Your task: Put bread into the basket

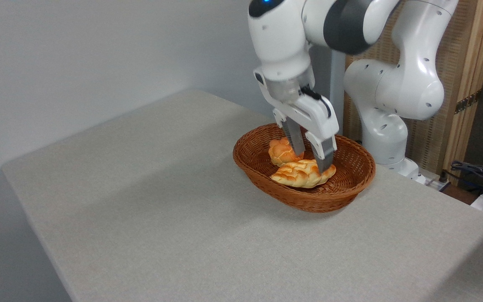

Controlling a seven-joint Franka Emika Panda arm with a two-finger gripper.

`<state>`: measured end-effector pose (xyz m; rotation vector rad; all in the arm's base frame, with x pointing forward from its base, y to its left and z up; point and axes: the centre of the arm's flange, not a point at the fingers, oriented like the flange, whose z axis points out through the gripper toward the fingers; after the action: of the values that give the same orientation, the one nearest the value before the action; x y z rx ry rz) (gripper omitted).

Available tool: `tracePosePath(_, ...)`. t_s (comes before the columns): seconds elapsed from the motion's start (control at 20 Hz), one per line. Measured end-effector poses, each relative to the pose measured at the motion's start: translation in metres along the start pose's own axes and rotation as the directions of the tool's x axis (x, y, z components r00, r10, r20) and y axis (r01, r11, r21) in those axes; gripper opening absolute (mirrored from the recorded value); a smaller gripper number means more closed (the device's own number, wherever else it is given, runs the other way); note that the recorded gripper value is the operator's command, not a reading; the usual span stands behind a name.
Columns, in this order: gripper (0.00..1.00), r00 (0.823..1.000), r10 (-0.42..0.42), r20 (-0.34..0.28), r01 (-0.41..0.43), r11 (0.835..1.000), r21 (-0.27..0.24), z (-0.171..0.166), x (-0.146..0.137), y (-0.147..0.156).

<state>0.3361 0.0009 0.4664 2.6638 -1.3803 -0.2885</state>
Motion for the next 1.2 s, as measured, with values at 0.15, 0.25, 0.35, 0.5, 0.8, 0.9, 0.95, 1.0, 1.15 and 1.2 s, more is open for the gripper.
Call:
tracePosePath(0.15, 1.0, 0.997, 0.002, -0.076, 0.005, 0.995, 0.102, -0.063, 0.005, -0.008)
tracePosePath(0.25, 1.0, 0.993, 0.005, -0.115, 0.013, 0.987, 0.158, -0.105, 0.014, -0.019)
tracePosePath(0.35, 1.0, 0.991, 0.007, -0.136, 0.02, 0.981, 0.193, -0.138, 0.027, -0.038)
tracePosePath(0.5, 1.0, 0.988, 0.007, -0.154, 0.027, 0.975, 0.221, -0.169, 0.05, -0.068)
tracePosePath(0.8, 1.0, 0.968, -0.13, -0.213, 0.176, 0.961, 0.214, -0.199, 0.091, -0.11)
tracePosePath(0.9, 1.0, 0.965, -0.148, -0.215, 0.194, 0.958, 0.209, -0.2, 0.102, -0.114)
tracePosePath(0.95, 1.0, 0.965, -0.155, -0.211, 0.198, 0.959, 0.204, -0.199, 0.107, -0.113)
tracePosePath(1.0, 1.0, 0.966, -0.158, -0.203, 0.198, 0.96, 0.196, -0.198, 0.11, -0.113)
tracePosePath(1.15, 1.0, 0.969, -0.161, -0.186, 0.195, 0.964, 0.182, -0.197, 0.112, -0.111)
tracePosePath(1.2, 1.0, 0.97, -0.162, -0.183, 0.195, 0.964, 0.179, -0.197, 0.112, -0.111)
